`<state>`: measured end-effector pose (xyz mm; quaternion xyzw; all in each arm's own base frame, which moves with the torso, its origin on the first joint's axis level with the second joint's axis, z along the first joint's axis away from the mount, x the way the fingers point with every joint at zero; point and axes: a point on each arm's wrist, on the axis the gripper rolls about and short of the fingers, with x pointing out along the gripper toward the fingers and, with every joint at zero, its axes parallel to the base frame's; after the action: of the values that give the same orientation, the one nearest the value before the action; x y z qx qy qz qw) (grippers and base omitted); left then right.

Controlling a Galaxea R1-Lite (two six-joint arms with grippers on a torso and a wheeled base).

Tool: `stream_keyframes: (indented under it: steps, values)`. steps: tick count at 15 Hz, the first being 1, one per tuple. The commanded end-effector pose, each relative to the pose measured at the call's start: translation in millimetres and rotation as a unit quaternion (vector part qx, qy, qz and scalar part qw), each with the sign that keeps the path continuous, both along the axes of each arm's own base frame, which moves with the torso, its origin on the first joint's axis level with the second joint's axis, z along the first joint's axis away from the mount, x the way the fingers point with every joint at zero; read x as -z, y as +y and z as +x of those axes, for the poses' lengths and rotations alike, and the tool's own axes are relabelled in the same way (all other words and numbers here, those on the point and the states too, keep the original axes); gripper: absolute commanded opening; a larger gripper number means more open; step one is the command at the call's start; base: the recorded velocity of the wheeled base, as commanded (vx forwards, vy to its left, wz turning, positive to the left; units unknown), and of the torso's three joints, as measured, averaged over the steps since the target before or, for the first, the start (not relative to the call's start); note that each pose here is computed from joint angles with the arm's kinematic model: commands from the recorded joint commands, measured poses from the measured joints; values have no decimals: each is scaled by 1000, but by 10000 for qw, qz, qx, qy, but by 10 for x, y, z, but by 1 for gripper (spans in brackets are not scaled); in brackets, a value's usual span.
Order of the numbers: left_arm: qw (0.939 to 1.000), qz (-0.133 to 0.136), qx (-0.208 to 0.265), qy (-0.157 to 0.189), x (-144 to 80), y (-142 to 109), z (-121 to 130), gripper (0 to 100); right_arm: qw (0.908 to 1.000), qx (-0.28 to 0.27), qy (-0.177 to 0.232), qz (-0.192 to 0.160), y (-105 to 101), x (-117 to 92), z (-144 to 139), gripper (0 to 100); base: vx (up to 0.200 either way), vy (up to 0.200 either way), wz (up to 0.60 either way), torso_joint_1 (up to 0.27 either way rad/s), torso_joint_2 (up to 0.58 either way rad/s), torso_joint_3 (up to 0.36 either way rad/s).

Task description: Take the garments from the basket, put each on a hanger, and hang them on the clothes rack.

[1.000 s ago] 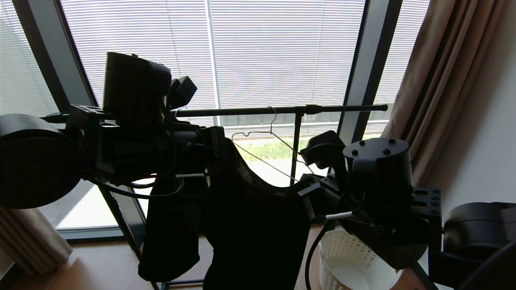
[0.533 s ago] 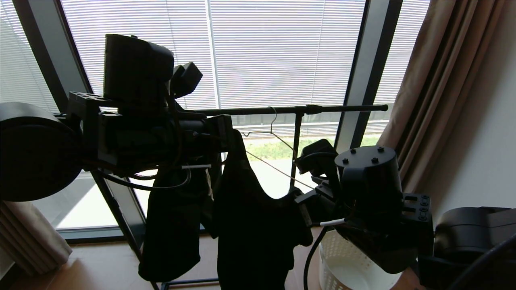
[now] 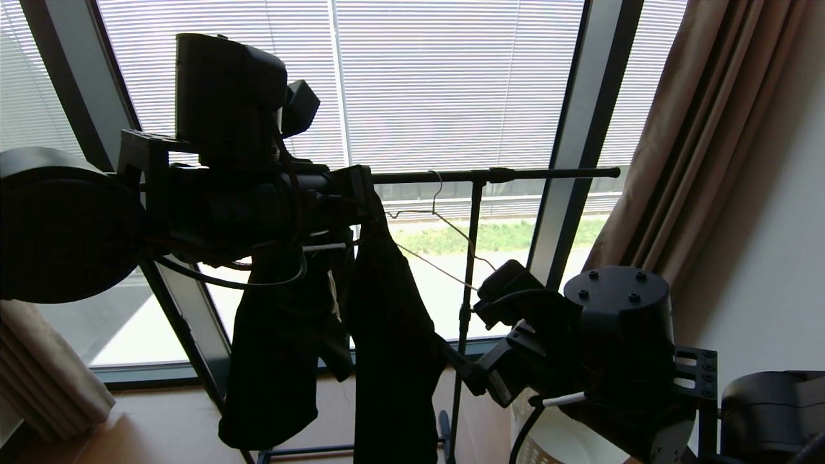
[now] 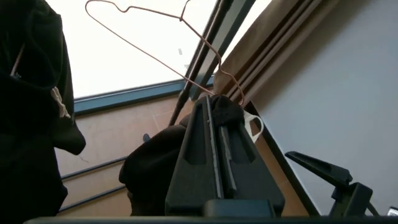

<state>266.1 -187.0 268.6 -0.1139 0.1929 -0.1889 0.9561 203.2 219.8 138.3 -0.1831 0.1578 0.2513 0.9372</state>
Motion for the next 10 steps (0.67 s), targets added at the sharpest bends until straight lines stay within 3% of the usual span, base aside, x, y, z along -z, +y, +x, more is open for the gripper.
stream_keyframes:
  steps: [1, 7, 10]
  values:
    - [10000, 22, -37, -4, 10, -27, 8, 0, 9996, -187, -127, 138, -20, 48, -29, 100, 0, 0, 0, 0, 0, 0]
    - [9990, 301, 254, 223, 219, -270, -173, 0, 9915, -453, -695, 1001, 137, -121, -88, 100, 0, 0, 0, 0, 0, 0]
    - [9982, 373, 364, 281, 270, -327, -243, 0, 9885, -365, -700, 1292, 235, -158, -76, 100, 0, 0, 0, 0, 0, 0]
